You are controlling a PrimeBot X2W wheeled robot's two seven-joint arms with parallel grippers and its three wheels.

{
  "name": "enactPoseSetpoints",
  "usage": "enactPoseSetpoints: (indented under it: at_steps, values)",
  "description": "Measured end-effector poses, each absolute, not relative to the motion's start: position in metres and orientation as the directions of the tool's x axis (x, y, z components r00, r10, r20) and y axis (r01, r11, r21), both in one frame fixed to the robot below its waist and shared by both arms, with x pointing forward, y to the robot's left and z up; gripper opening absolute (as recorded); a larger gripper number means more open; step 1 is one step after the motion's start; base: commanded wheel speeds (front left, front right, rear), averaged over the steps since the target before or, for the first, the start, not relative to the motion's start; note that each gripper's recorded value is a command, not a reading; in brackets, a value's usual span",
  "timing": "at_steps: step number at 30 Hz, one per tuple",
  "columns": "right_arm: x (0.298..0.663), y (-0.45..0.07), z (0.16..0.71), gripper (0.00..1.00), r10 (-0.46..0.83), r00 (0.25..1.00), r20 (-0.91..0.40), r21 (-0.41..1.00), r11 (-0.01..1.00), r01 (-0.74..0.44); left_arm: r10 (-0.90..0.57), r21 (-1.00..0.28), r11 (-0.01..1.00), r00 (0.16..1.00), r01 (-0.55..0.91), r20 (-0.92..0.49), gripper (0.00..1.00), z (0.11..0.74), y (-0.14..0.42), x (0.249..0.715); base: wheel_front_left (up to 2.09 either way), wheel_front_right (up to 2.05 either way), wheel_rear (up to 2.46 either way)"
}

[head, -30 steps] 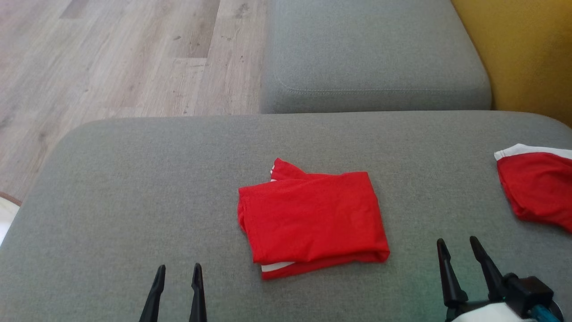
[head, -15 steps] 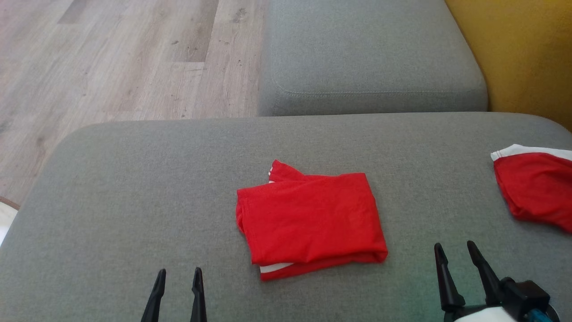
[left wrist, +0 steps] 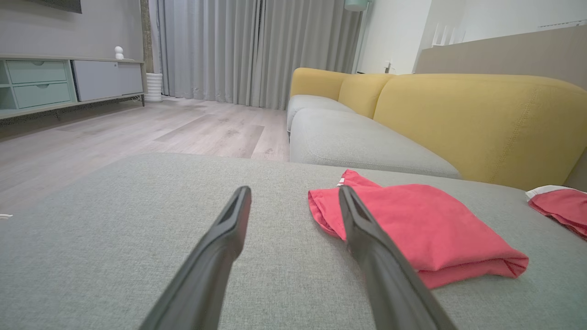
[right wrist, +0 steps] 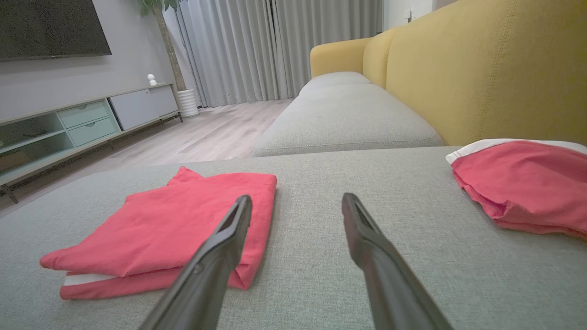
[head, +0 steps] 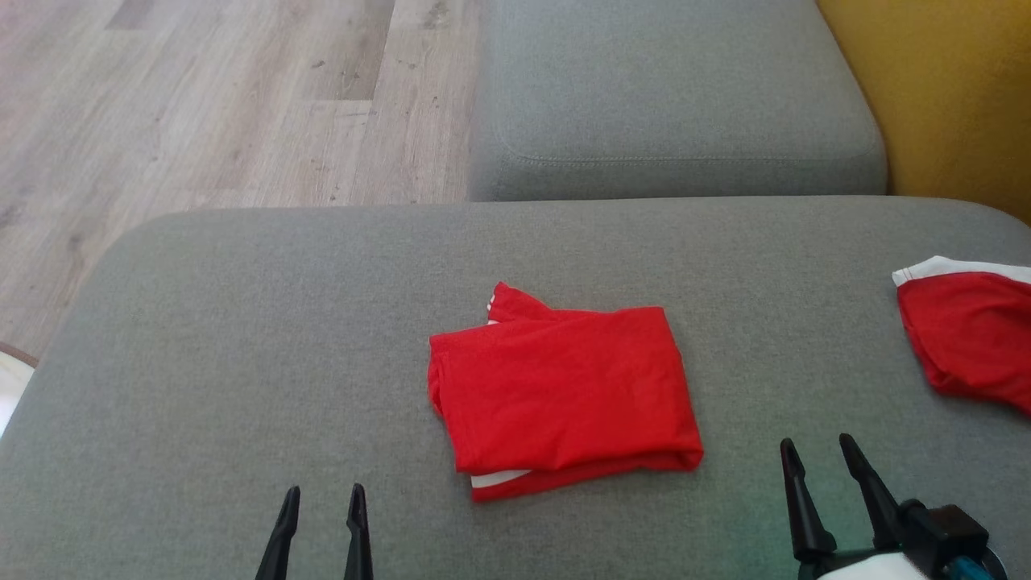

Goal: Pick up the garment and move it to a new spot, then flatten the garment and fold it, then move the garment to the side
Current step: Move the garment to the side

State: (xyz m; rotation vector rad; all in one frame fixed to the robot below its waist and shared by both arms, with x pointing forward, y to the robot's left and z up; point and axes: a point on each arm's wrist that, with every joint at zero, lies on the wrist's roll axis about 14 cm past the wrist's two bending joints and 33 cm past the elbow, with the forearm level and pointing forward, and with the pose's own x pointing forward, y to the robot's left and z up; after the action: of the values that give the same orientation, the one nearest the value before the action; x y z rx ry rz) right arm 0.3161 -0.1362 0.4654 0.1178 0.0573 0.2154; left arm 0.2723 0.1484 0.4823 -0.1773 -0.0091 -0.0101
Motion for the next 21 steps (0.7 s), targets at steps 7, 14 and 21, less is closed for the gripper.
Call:
enactPoseSetpoints:
  at_steps: [7, 14, 21]
  values:
    - [0.319, -0.135, 0.456, 1.00, 0.223, 0.972, -0.077, 0.125, 0.969, -0.212, -0.012, -0.179, 0.984, 1.000, 0.011, -0.006, 1.00, 0.479, 0.147, 0.274, 0.00, 0.00, 0.00]
    - [0.342, -0.129, 0.456, 1.00, 0.240, 0.967, -0.081, 0.126, 0.965, -0.228, -0.017, -0.183, 0.983, 0.999, 0.010, -0.036, 1.00, 0.473, 0.144, 0.281, 0.00, 0.00, 0.00]
    - [0.370, -0.122, 0.437, 1.00, 0.259, 0.955, -0.142, 0.122, 0.962, -0.243, -0.023, -0.186, 0.983, 0.998, 0.011, -0.061, 1.00, 0.468, 0.141, 0.295, 0.00, 0.00, 0.00]
